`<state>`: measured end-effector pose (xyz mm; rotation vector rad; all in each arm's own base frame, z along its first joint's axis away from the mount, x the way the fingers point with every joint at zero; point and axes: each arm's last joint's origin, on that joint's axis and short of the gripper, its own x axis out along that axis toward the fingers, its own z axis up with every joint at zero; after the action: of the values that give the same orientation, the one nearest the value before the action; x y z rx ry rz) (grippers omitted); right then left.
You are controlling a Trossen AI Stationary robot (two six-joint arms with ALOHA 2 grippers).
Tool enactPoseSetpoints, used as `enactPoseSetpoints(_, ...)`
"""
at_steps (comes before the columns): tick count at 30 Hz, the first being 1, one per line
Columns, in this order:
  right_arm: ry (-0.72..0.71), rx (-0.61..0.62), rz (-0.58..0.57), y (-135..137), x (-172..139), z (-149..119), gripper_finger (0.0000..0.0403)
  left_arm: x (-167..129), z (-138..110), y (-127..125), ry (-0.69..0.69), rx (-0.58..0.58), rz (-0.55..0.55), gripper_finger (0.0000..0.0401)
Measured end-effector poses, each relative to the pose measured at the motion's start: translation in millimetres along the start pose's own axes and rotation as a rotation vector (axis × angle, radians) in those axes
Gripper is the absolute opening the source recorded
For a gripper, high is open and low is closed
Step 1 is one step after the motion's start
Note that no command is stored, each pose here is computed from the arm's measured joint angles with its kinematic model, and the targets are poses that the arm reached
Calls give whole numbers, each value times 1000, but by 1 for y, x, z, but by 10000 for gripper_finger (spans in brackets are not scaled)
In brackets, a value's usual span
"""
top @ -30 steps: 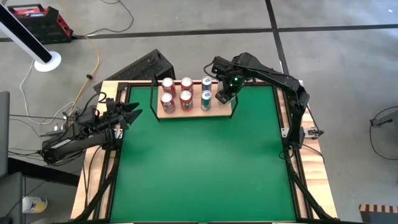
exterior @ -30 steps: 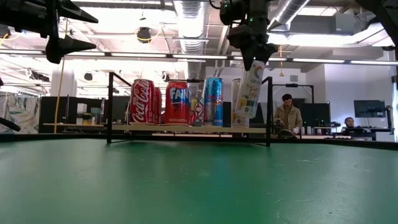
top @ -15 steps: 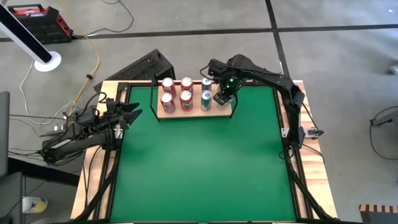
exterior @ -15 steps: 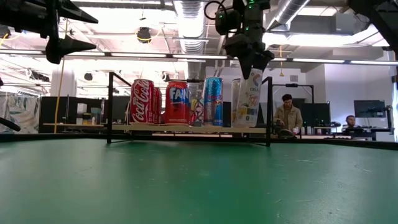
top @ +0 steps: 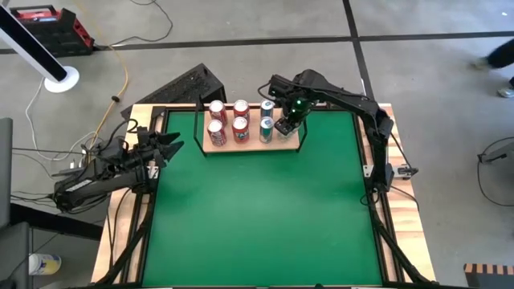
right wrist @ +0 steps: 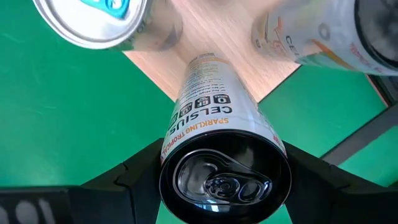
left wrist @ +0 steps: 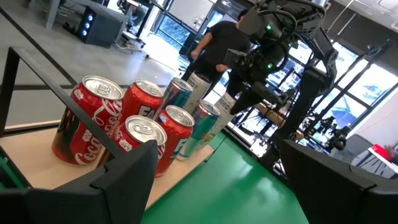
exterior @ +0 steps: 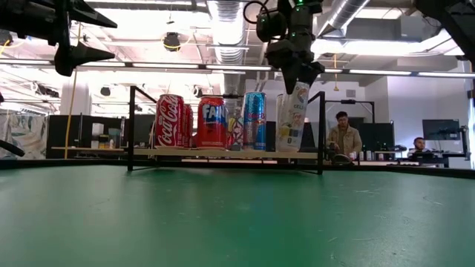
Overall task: Place canned beverage on shelf
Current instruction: Put the white-yellow soda can on the shelf aligned with the other white-yellow soda can
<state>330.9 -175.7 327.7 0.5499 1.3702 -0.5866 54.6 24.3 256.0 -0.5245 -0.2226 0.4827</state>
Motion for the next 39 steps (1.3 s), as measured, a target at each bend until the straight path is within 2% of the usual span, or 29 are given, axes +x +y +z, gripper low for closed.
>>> enactPoseSetpoints(28, 39, -5, -28, -6, 0, -3, 282, 0, 0, 0, 0, -1, 0, 322)
enactPoseSetpoints(35, 27, -6, -25, -6, -2, -3, 358, 0, 0, 0, 0, -2, -1, 322)
enactPoseSetpoints(39, 24, -6, -25, -6, -1, -2, 372, 0, 0, 0, 0, -2, -1, 322)
